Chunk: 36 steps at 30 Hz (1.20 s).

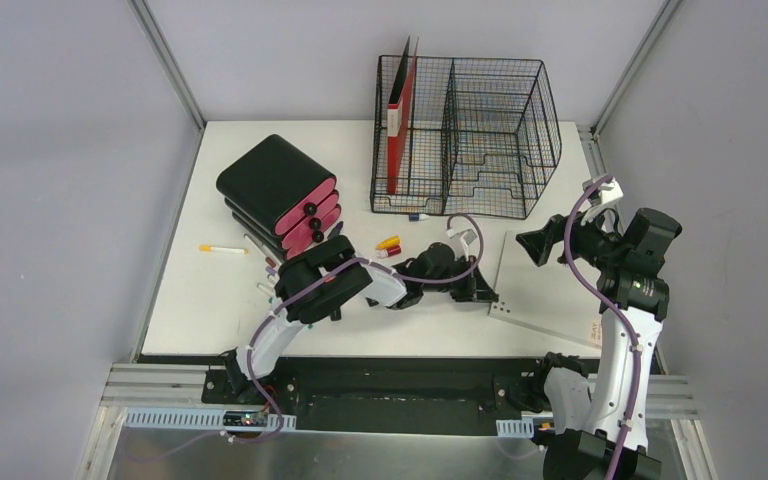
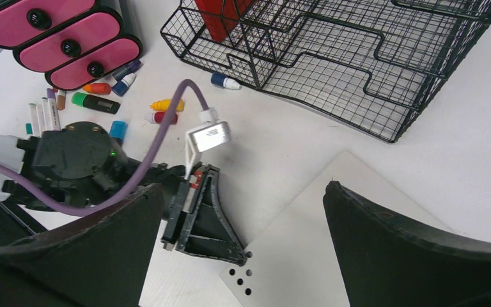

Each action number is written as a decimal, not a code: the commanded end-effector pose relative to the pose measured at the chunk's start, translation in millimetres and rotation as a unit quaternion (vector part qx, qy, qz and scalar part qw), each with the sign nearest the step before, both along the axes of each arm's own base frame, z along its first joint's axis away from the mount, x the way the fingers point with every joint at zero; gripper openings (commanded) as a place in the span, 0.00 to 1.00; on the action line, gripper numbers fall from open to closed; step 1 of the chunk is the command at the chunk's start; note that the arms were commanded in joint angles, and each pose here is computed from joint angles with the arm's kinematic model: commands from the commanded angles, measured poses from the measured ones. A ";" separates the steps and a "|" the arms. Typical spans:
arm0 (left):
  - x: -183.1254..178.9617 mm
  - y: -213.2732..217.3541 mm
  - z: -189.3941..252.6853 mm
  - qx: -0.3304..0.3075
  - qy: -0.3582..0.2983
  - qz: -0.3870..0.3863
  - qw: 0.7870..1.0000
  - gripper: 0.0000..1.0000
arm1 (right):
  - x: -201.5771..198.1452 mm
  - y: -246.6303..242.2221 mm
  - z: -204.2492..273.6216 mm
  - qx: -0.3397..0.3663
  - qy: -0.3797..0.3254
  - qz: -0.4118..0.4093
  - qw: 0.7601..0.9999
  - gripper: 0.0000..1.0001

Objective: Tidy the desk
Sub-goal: Pick up the folder from the corner of the board.

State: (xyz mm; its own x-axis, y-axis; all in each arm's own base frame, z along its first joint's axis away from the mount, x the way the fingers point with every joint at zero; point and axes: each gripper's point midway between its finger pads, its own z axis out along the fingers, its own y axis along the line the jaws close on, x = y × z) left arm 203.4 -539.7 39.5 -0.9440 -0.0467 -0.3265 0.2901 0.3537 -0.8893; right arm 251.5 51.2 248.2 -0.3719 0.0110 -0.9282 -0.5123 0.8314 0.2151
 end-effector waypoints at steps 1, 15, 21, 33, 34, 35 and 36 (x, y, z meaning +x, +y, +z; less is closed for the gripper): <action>2.2 20.0 39.0 -0.024 -0.063 0.028 0.997 0.00 | -0.6 1.3 4.5 -0.003 -0.016 0.011 1.000 0.99; -1.7 111.5 39.0 -0.016 -0.034 0.071 0.997 0.00 | -15.6 22.5 0.3 0.010 -0.021 0.092 0.995 0.99; -4.5 135.5 45.3 -0.008 -0.021 0.099 0.995 0.00 | -20.6 32.6 -9.3 -0.008 -0.020 0.125 0.992 0.99; -7.9 175.1 64.7 0.048 0.017 0.170 0.984 0.00 | -52.3 67.9 -54.1 -0.104 -0.025 0.272 0.956 0.99; -7.3 176.8 69.9 0.047 0.019 0.174 0.983 0.00 | -54.9 70.4 -56.2 -0.108 -0.027 0.281 0.953 0.99; -7.8 178.3 73.3 0.045 0.022 0.178 0.983 0.00 | -57.0 72.1 -58.6 -0.114 -0.030 0.288 0.950 0.99; -8.7 179.5 77.4 0.041 0.026 0.181 0.982 0.00 | -59.3 74.2 -61.1 -0.120 -0.033 0.296 0.947 0.99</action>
State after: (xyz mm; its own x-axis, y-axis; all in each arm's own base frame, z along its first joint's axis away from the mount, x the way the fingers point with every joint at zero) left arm 186.2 -366.0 92.8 -0.9090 -0.2868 -0.3025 0.1270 0.5006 -0.8563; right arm 200.9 119.7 194.0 -0.2978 -0.3136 -0.9017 -0.8593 0.4994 0.1102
